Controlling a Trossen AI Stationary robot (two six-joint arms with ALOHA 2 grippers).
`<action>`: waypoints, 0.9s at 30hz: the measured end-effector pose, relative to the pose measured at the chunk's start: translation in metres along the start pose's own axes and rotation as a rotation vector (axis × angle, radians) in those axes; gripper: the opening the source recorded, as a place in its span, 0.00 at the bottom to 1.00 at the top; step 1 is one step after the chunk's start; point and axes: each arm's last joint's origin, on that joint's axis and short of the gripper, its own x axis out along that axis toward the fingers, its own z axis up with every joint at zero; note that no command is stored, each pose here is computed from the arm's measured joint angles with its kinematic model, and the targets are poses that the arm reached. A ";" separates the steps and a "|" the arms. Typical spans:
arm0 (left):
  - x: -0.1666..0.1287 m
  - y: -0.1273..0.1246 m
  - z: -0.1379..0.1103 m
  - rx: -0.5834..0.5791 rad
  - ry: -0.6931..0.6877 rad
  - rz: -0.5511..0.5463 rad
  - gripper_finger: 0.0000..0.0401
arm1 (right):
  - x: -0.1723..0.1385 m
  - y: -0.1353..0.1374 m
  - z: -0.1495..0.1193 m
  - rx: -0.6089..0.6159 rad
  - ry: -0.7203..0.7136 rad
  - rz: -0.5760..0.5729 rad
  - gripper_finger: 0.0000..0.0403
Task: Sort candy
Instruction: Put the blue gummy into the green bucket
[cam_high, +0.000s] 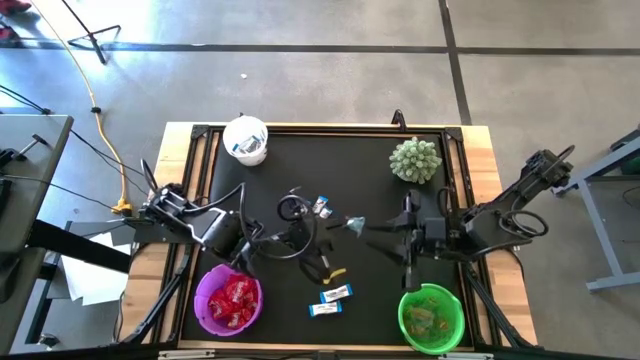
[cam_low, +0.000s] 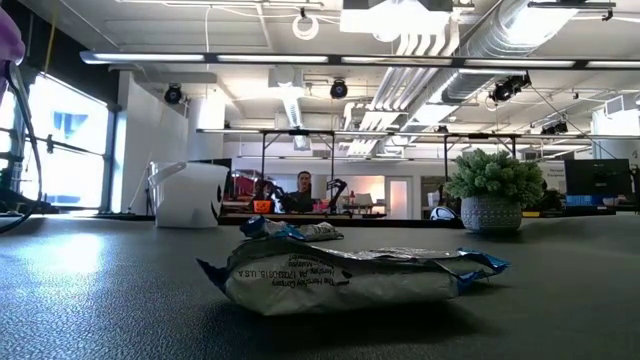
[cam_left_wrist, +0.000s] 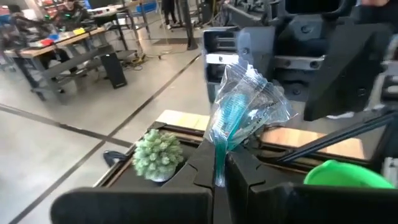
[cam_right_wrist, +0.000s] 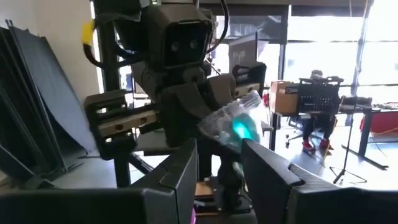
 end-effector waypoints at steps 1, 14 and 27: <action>0.002 -0.001 0.000 -0.007 -0.002 -0.013 0.00 | 0.001 -0.001 0.000 -0.001 -0.001 -0.001 0.30; 0.018 -0.004 0.003 0.009 -0.035 -0.081 0.00 | 0.010 -0.013 -0.001 -0.029 -0.009 -0.039 0.30; 0.016 -0.006 0.003 0.010 -0.038 -0.069 0.00 | 0.010 -0.013 0.000 -0.023 -0.012 -0.039 0.04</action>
